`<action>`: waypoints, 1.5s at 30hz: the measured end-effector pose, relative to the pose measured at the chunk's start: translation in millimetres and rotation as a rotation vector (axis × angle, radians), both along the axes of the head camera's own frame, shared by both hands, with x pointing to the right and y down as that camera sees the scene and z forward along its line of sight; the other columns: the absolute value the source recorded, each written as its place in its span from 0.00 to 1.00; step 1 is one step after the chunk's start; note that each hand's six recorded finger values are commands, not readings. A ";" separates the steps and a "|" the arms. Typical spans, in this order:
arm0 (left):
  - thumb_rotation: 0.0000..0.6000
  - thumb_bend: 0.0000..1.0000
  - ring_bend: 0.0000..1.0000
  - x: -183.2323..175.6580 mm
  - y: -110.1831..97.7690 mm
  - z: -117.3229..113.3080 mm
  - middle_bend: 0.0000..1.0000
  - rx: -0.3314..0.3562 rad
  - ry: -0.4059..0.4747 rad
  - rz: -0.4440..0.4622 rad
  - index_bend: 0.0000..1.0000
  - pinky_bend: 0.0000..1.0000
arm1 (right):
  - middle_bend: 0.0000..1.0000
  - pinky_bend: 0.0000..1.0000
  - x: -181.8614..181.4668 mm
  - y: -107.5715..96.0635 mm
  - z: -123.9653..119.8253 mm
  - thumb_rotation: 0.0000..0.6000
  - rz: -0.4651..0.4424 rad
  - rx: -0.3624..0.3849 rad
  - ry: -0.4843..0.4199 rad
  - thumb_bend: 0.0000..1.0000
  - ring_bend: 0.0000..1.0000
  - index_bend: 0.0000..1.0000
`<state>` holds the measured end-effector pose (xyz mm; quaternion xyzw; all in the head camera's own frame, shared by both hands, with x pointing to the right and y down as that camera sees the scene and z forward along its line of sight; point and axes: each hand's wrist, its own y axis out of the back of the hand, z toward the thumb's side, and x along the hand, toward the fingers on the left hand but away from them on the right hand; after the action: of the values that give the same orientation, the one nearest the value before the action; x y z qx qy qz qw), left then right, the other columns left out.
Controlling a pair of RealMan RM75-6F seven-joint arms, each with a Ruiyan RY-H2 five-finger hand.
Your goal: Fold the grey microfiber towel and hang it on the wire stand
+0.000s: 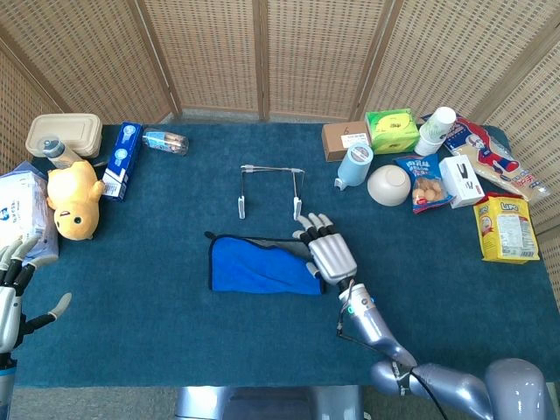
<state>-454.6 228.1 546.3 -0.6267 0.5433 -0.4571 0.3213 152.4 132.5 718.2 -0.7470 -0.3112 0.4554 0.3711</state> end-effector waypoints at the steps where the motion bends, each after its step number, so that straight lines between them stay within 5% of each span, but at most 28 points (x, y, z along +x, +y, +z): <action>1: 1.00 0.34 0.00 0.2 0.1 -0.2 0.10 0.000 0.001 0.000 0.28 0.00 | 0.09 0.00 3.8 -3.2 0.0 1.00 0.008 0.002 0.007 0.30 0.00 0.24; 14: 1.00 0.34 0.00 2.7 0.0 -2.3 0.10 0.003 0.002 0.008 0.28 0.00 | 0.09 0.00 23.9 -16.5 -18.3 1.00 0.056 0.018 -0.001 0.30 0.00 0.22; 30: 1.00 0.34 0.00 6.6 -3.3 14.1 0.11 -0.050 -0.122 0.134 0.30 0.00 | 0.09 0.00 41.6 20.5 -53.7 1.00 0.039 -0.033 -0.030 0.30 0.00 0.21; 45: 1.00 0.34 0.00 9.4 -17.1 8.1 0.10 -0.015 -0.132 0.158 0.30 0.00 | 0.08 0.00 24.2 46.6 -37.1 1.00 -0.016 -0.108 -0.019 0.30 0.00 0.19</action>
<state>-445.2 211.0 554.5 -0.6384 0.4666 -0.4745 0.3867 176.6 179.0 681.1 -0.7727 -0.2837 0.4616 0.3307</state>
